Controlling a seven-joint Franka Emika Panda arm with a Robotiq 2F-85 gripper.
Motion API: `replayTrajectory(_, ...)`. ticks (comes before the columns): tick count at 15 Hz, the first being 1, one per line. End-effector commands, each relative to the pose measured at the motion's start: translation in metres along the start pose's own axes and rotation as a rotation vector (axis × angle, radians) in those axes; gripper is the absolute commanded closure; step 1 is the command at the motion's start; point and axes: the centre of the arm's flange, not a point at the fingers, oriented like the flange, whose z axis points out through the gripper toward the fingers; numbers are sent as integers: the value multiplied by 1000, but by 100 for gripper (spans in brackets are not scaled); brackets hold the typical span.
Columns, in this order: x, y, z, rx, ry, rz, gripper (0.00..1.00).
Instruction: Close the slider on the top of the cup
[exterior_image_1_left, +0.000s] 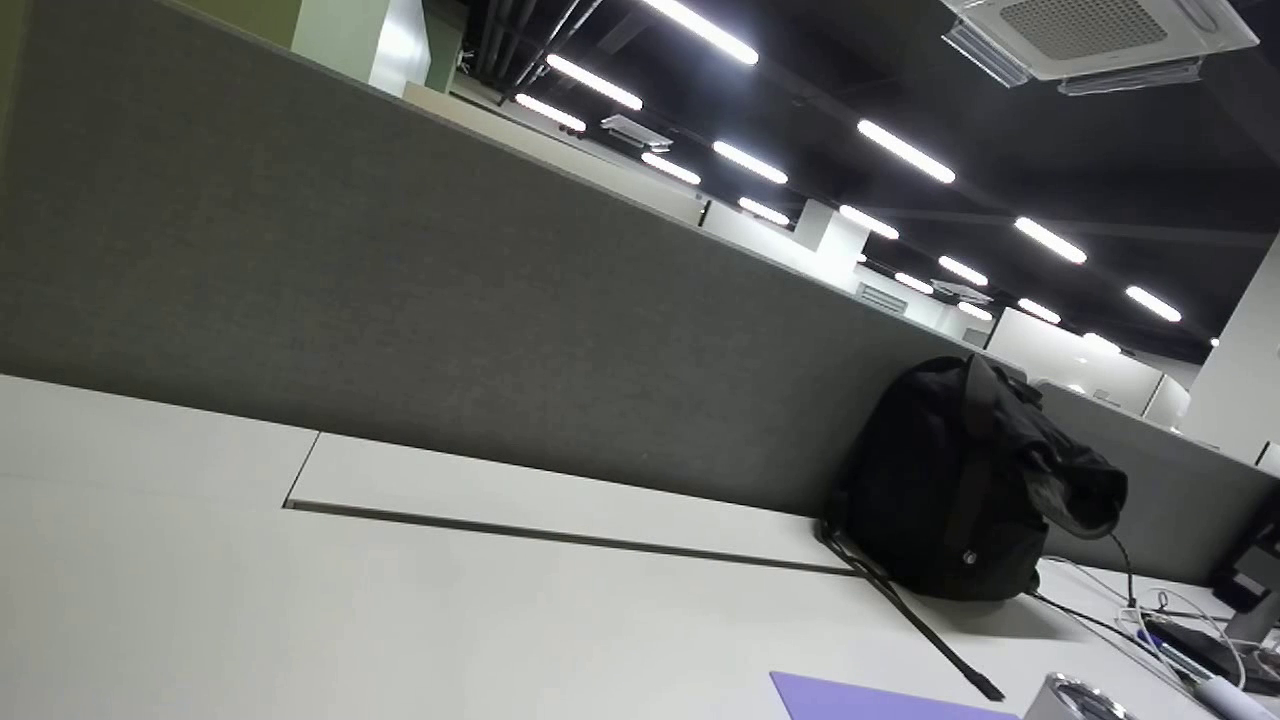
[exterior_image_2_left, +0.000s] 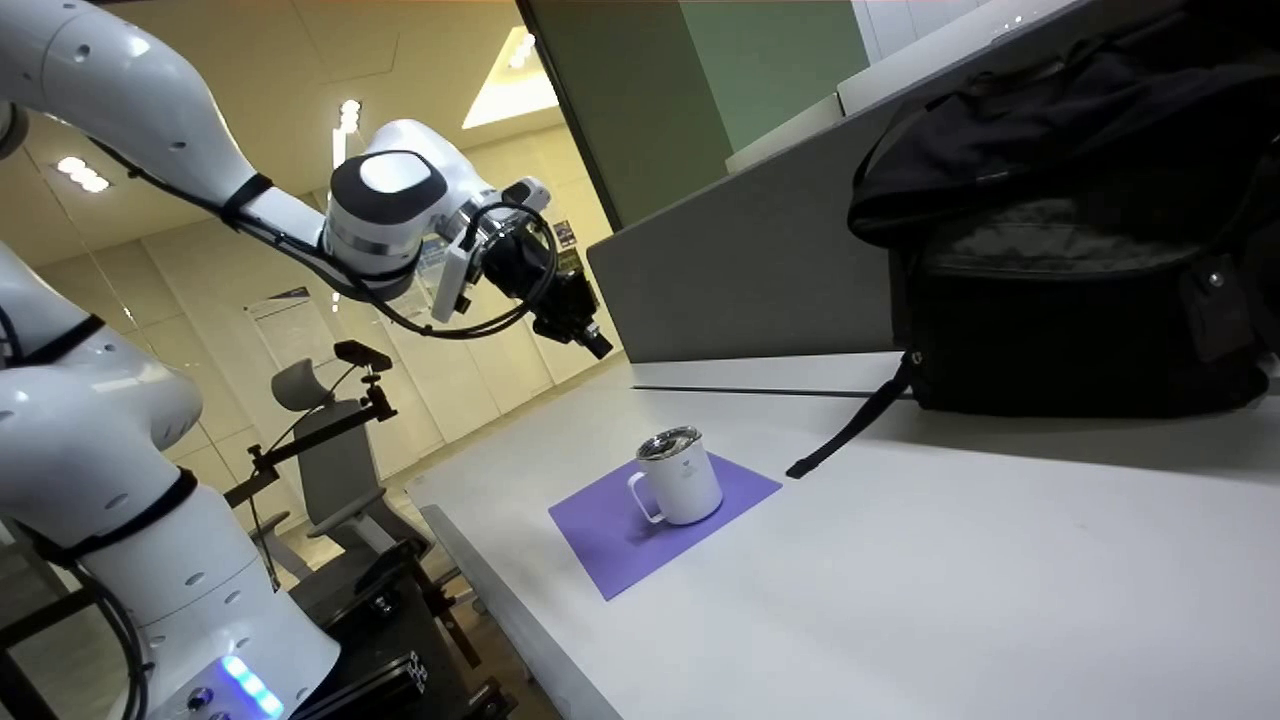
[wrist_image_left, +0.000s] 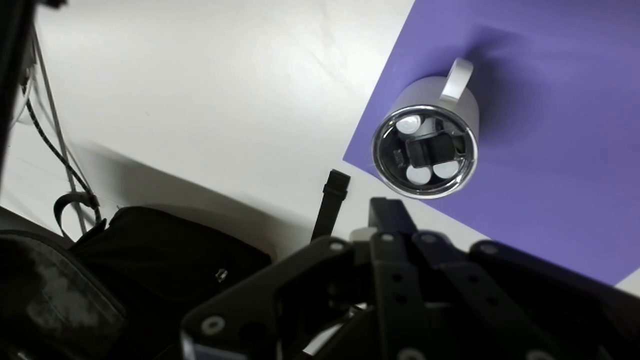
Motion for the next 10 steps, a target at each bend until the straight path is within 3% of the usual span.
replayTrajectory(1,0,0,0,0,0,0,100)
replayTrajectory(10,10,-3,76,-51,43,-13,100)
